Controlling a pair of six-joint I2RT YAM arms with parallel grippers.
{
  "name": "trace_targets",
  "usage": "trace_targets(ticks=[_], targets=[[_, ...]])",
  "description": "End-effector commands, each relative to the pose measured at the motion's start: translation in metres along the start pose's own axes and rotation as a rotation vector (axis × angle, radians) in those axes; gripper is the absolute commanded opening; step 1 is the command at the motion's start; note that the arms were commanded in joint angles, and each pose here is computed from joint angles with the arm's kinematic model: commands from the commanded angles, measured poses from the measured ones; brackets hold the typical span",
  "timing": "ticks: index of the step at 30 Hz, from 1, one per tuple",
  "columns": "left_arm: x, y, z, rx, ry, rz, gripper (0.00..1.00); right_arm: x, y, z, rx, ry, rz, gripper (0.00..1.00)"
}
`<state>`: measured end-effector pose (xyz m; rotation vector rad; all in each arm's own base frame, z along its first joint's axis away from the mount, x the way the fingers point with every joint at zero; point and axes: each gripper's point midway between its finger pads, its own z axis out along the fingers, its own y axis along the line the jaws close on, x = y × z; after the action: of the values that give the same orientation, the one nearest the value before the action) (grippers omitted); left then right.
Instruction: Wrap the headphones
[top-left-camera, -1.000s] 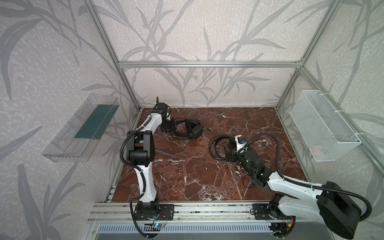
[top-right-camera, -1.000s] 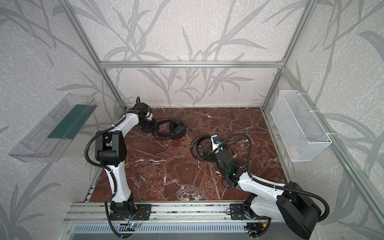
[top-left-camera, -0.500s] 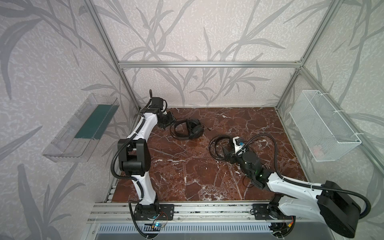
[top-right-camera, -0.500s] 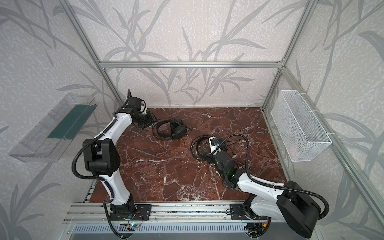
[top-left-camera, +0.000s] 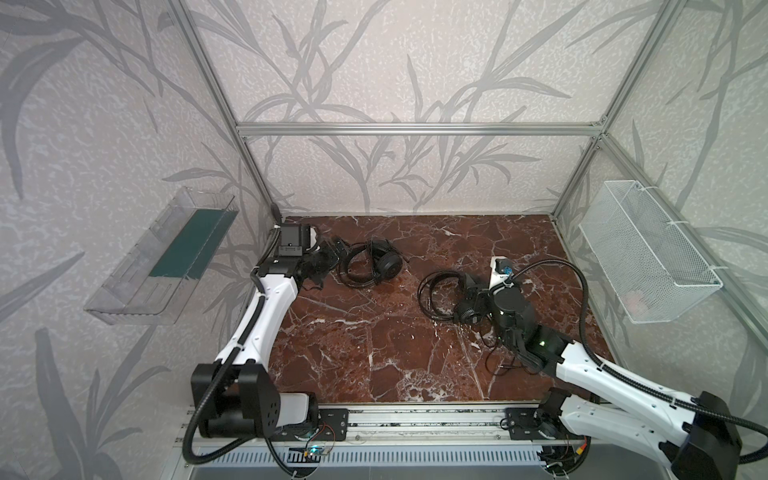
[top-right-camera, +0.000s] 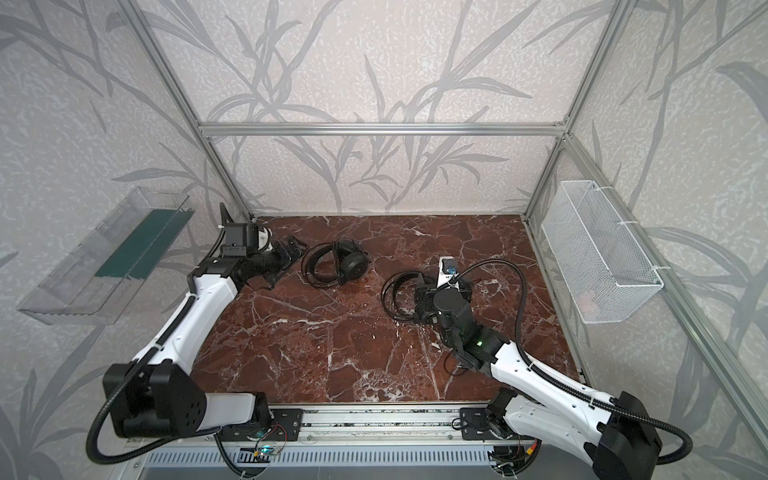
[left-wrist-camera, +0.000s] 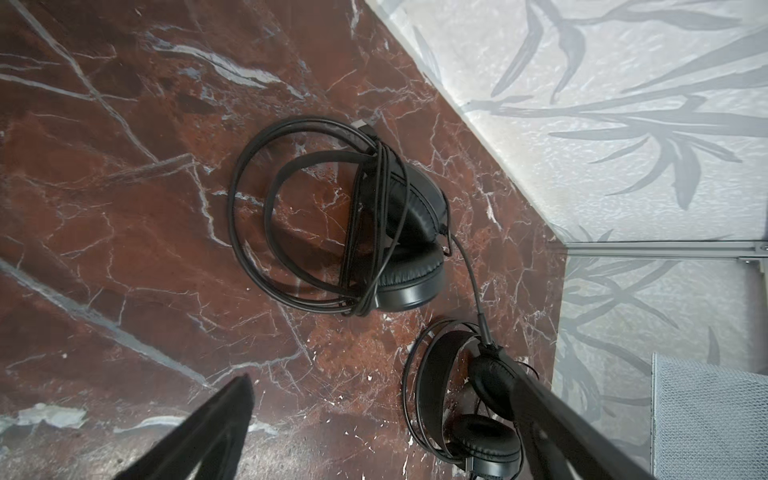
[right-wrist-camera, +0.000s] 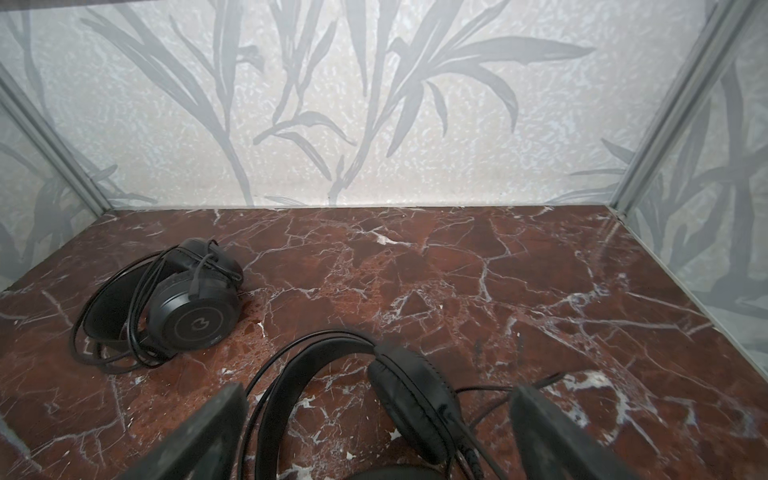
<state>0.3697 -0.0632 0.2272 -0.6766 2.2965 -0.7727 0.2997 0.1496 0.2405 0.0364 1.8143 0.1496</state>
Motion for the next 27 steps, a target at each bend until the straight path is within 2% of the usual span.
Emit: trace_targets(ticks=[1, 7, 15, 19, 23, 27], targets=[[0.023, -0.014, -0.023, 0.073, -0.017, 0.023, 0.99, 0.023, -0.028, -0.006, 0.120, 0.067, 0.012, 0.99], [0.068, -0.022, -0.039, 0.068, -0.005, 0.149, 0.99, 0.038, -0.060, -0.019, 0.202, 0.029, 0.155, 0.99], [0.103, -0.046, -0.012, 0.062, 0.088, 0.224, 0.99, 0.055, -0.101, -0.030, 0.331, -0.026, 0.259, 0.99], [0.113, -0.057, 0.001, 0.033, 0.137, 0.286, 0.99, 0.065, -0.108, -0.028, 0.357, -0.046, 0.238, 0.99], [0.129, -0.067, 0.029, 0.025, 0.241, 0.316, 0.99, 0.059, -0.112, -0.034, 0.385, -0.028, 0.206, 0.99], [0.140, -0.078, 0.054, 0.017, 0.306, 0.367, 0.99, 0.071, -0.116, -0.035, 0.386, -0.014, 0.195, 0.99]])
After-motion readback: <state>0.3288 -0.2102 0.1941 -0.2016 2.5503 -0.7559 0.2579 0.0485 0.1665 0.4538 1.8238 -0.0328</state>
